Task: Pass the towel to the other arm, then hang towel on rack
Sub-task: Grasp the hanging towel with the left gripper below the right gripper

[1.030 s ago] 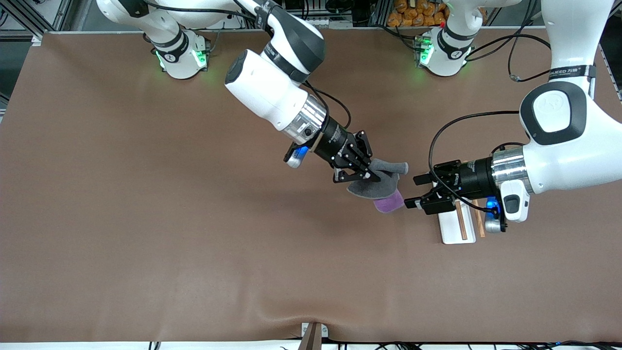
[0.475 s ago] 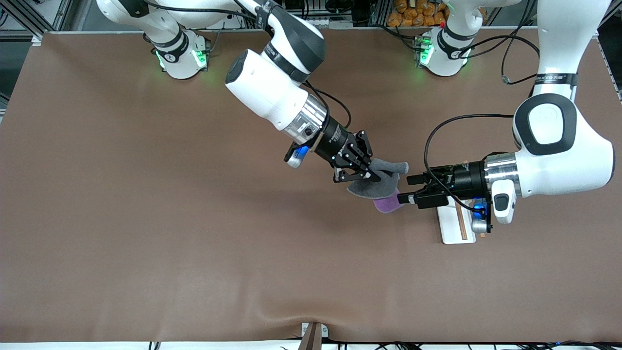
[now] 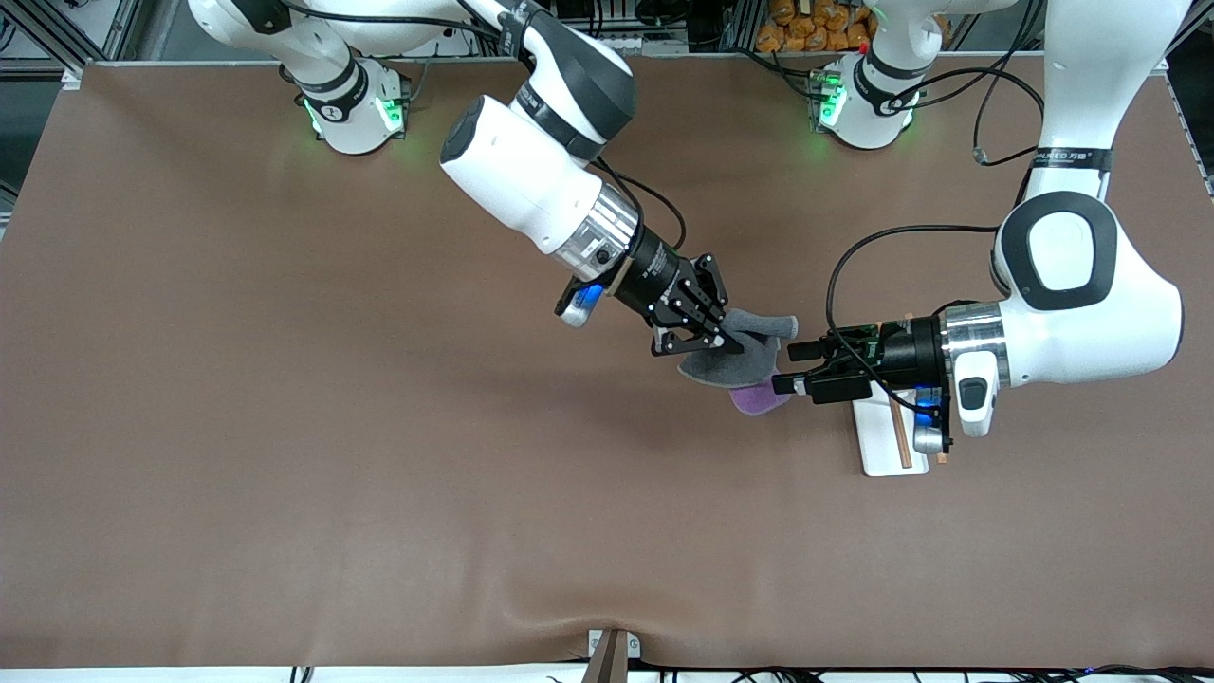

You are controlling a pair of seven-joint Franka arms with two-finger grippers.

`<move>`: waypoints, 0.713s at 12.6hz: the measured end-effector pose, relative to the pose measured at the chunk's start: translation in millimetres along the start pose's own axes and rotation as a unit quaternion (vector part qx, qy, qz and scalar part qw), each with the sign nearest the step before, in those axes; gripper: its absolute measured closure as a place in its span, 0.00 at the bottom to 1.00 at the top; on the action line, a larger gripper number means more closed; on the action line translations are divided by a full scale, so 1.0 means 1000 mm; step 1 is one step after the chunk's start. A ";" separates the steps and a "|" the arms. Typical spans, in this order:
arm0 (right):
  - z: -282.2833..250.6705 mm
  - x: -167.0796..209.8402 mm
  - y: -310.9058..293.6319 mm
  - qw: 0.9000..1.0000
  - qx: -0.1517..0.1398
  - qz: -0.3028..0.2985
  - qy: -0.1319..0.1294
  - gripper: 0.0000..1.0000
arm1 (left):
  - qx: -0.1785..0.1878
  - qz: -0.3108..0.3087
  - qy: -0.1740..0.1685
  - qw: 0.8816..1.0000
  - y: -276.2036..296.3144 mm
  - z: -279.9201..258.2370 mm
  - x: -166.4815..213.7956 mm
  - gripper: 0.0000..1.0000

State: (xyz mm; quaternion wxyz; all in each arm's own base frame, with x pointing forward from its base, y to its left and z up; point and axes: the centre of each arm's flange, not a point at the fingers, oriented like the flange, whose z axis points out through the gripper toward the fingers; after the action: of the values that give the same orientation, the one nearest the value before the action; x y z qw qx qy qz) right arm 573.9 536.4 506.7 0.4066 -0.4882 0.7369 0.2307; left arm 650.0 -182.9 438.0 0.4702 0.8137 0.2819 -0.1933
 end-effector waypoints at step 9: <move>0.000 0.000 0.000 1.000 0.000 0.000 0.000 0.98 | -0.014 -0.005 -0.013 1.000 0.001 0.007 -0.003 0.04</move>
State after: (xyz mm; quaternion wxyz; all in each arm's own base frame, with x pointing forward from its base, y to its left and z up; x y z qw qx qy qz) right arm 573.8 536.5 506.7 0.4066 -0.4883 0.7369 0.2308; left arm 647.7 -190.0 436.8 0.4846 0.8029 0.2823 -0.2022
